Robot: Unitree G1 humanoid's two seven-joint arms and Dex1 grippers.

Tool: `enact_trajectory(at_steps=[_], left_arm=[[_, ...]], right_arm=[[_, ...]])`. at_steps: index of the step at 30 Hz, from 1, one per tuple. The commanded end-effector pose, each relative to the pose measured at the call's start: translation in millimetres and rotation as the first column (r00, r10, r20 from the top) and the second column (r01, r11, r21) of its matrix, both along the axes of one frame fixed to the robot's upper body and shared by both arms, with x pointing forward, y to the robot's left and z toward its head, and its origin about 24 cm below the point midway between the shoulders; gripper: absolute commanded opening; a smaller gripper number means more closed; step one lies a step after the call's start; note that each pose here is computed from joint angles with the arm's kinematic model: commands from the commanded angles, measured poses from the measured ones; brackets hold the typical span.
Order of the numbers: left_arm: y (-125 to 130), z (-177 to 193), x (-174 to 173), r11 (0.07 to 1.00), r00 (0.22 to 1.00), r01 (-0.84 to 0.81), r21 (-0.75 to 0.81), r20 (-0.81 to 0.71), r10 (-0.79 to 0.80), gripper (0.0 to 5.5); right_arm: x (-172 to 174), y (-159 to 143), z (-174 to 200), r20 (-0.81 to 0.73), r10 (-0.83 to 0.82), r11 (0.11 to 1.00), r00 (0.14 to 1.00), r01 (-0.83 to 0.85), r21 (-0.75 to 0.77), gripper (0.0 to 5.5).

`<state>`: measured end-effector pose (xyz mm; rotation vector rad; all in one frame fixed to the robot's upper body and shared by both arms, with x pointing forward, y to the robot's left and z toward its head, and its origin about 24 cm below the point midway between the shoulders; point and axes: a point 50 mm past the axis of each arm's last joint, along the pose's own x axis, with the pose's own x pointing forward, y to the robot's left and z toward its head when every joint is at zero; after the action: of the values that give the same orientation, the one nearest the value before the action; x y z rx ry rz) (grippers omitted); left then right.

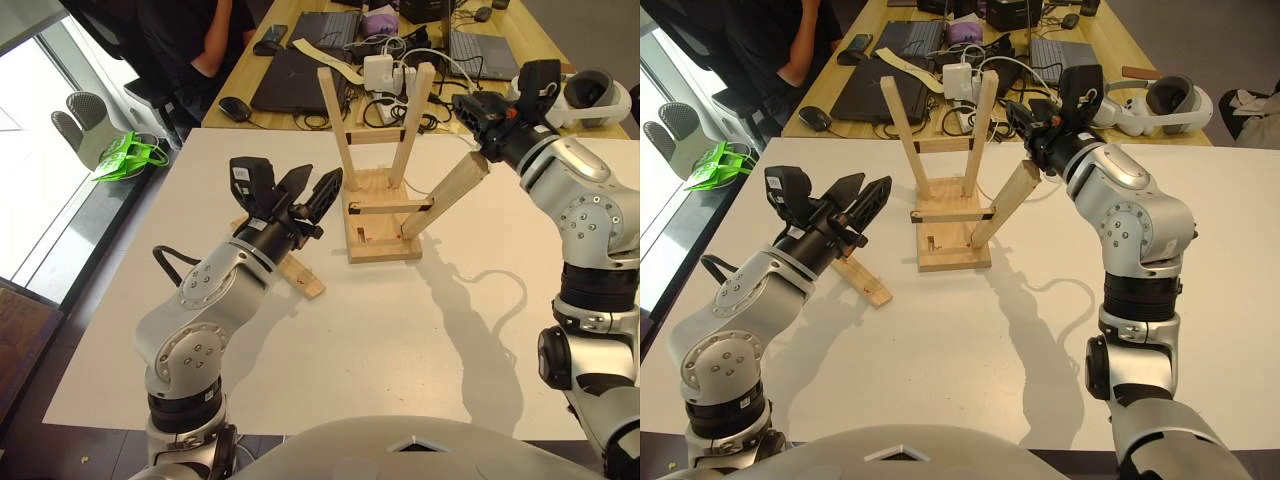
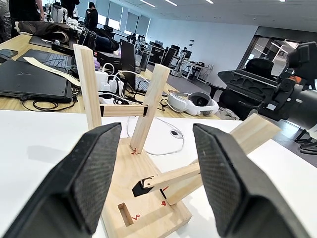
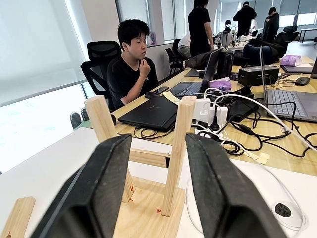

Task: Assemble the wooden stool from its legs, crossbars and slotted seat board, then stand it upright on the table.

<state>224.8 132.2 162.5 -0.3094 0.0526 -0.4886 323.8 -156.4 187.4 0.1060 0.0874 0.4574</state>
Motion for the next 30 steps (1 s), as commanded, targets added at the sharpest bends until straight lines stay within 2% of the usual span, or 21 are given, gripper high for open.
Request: enact_trajectory(at_steps=[1, 4, 7, 9, 12, 15, 18, 20, 22, 24, 26, 29, 30], left_arm=[[-0.7, 0.8, 0.9, 1.0, 1.0, -0.014, 0.007, 0.009, 0.014, 2.66], [-0.6, 1.6, 0.7, 1.0, 1.0, -0.023, 0.002, 0.014, 0.023, 2.66], [2.2, -2.8, 0.6, 0.999, 0.999, -0.052, 0.017, -0.011, 0.052, 2.66], [13.1, -12.8, 4.9, 0.989, 0.988, -0.129, 0.07, -0.075, 0.135, 2.66], [47.5, -32.9, 13.4, 0.933, 0.909, -0.337, 0.129, -0.211, 0.358, 2.66], [72.0, -42.0, 14.6, 0.871, 0.821, -0.468, 0.149, -0.291, 0.491, 2.66], [83.8, -48.8, 12.7, 0.836, 0.768, -0.507, 0.209, -0.331, 0.548, 2.66], [90.4, -55.0, 11.1, 0.816, 0.733, -0.517, 0.259, -0.36, 0.578, 2.66], [94.6, -56.4, 11.8, 0.802, 0.711, -0.532, 0.272, -0.37, 0.598, 2.66], [96.8, -52.4, 15.0, 0.786, 0.704, -0.559, 0.265, -0.35, 0.618, 2.66], [98.4, -46.1, 18.4, 0.766, 0.702, -0.585, 0.267, -0.305, 0.643, 2.66], [101.4, -34.5, 22.3, 0.721, 0.692, -0.643, 0.26, -0.206, 0.692, 2.66], [101.6, -31.7, 23.1, 0.707, 0.689, -0.657, 0.261, -0.174, 0.704, 2.66]], right_arm=[[-15.0, 6.7, -89.3, -0.364, -0.001, 0.993, 0.932, -0.041, -0.109, 2.02], [1.4, 7.9, -51.6, -0.175, -0.021, 0.999, 0.984, 0.012, -0.051, 2.02], [9.7, 5.9, -15.4, -0.012, -0.037, 0.993, 0.999, 0.038, 0.108, 2.02], [10.0, -2.3, -1.0, 0.059, -0.08, 0.971, 0.995, 0.065, 0.23, 2.02], [3.0, -14.8, 18.9, 0.12, -0.14, 0.876, 0.983, 0.066, 0.477, 2.02], [-11.6, -18.2, 36.1, 0.196, -0.128, 0.807, 0.972, -0.013, 0.591, 2.02], [-29.5, -11.8, 57.3, 0.288, -0.046, 0.744, 0.956, -0.16, 0.649, 2.02], [-54.0, 4.5, 77.4, 0.398, 0.127, 0.666, 0.908, -0.376, 0.644, 2.02], [-80.1, 26.3, 85.3, 0.456, 0.327, 0.618, 0.827, -0.553, 0.559, 2.02], [-98.4, 47.7, 72.3, 0.4, 0.498, 0.619, 0.769, -0.639, 0.457, 2.02], [-108.6, 63.9, 49.9, 0.279, 0.594, 0.643, 0.754, -0.654, 0.398, 2.02], [-115.4, 88.1, 3.9, 0.079, 0.629, 0.717, 0.773, -0.616, 0.327, 2.02], [-115.3, 94.8, -7.4, 0.038, 0.623, 0.731, 0.781, -0.599, 0.327, 2.23]])
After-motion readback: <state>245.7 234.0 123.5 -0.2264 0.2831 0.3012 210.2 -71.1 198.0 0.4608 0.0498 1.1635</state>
